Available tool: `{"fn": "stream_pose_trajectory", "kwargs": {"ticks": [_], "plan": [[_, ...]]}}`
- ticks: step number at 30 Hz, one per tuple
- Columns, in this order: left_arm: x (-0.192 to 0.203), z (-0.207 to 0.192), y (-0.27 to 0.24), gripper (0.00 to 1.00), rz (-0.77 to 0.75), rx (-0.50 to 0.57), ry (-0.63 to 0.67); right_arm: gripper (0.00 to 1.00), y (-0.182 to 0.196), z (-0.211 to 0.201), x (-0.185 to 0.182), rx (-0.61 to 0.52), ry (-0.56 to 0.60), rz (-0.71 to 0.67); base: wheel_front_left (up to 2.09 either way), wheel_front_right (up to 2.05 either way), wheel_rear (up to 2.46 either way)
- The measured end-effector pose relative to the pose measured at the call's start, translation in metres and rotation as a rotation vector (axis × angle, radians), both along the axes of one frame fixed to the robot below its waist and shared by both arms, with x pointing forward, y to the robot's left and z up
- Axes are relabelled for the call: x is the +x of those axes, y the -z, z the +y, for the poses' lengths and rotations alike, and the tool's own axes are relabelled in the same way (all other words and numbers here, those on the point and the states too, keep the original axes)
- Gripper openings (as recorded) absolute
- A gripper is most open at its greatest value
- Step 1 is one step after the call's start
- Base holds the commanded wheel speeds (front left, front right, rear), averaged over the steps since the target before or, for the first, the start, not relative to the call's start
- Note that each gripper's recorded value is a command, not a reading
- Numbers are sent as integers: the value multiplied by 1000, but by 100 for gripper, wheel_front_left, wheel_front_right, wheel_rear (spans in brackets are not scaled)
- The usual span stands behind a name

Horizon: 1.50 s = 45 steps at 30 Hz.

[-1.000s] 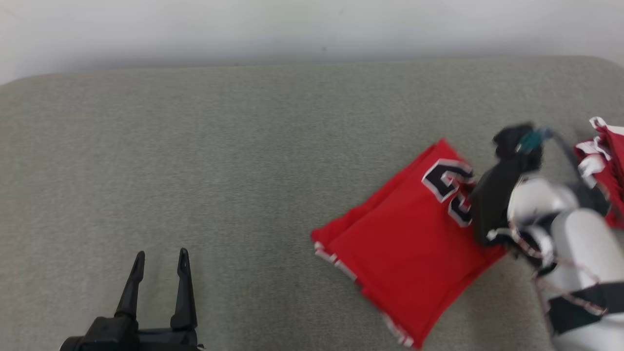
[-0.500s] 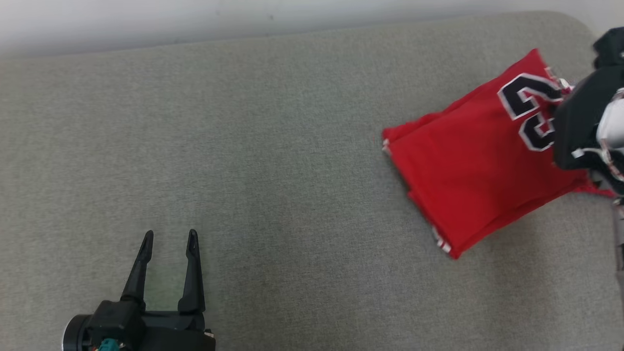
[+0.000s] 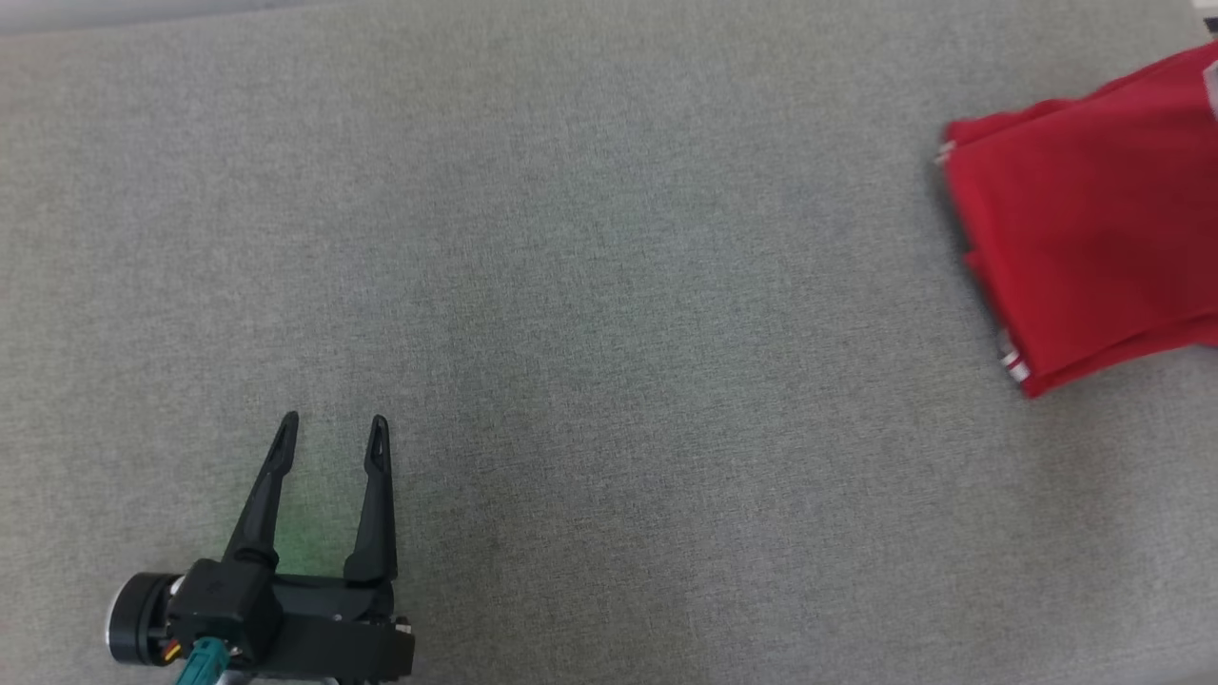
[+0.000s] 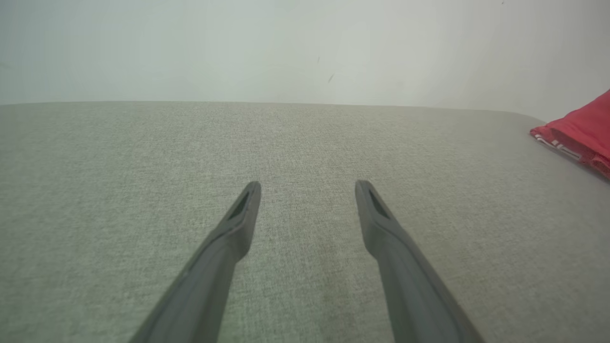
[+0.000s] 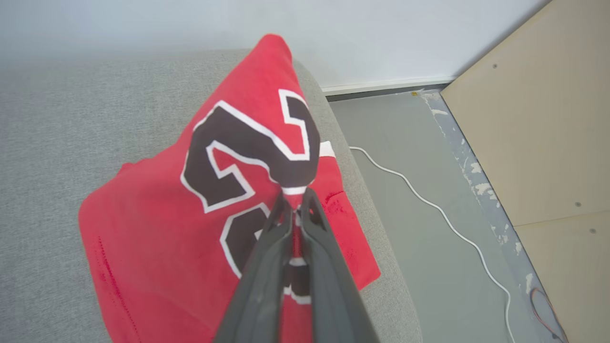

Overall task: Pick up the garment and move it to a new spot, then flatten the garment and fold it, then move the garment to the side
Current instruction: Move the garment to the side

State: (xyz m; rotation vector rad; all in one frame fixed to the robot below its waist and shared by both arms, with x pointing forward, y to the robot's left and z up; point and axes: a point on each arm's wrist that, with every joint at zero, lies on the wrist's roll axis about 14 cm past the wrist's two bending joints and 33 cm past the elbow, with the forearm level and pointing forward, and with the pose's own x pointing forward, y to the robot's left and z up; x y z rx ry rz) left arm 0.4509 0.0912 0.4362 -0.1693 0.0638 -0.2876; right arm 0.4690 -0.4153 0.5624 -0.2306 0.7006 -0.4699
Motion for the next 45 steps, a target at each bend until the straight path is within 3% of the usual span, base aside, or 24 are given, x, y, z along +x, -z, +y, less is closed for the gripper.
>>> {"fn": "stream_pose_trajectory", "kwargs": {"ticks": [7,15,16,17,18,19,28,33,38,45], "plan": [[11,4,-3,100,-44,49,19,0,9,-41,-6,-68,115,-13,0,0,0],[28,4,-25,100,-148,28,25,0,35,-82,-12,-187,197,-27,0,0,0],[28,4,-25,100,-146,24,26,29,38,-86,-12,-206,201,-19,0,0,0],[28,3,-24,100,-148,22,32,42,42,-87,-13,-215,205,-7,0,0,0],[28,3,-25,100,-150,21,36,95,43,-88,-11,-228,201,-14,0,0,0],[28,3,-25,100,-150,21,36,100,43,-88,-11,-228,201,-14,0,0,0],[23,4,-30,100,-152,28,33,100,32,-70,5,-265,109,-172,0,0,0],[16,19,-38,100,-146,26,-39,100,38,-33,9,-191,3,-298,0,0,0],[-1,32,-40,100,-118,37,-96,100,32,4,-2,-115,-88,-454,0,0,0],[-31,51,-43,100,-85,35,-169,100,39,62,-40,-20,-190,-555,0,0,0]]}}
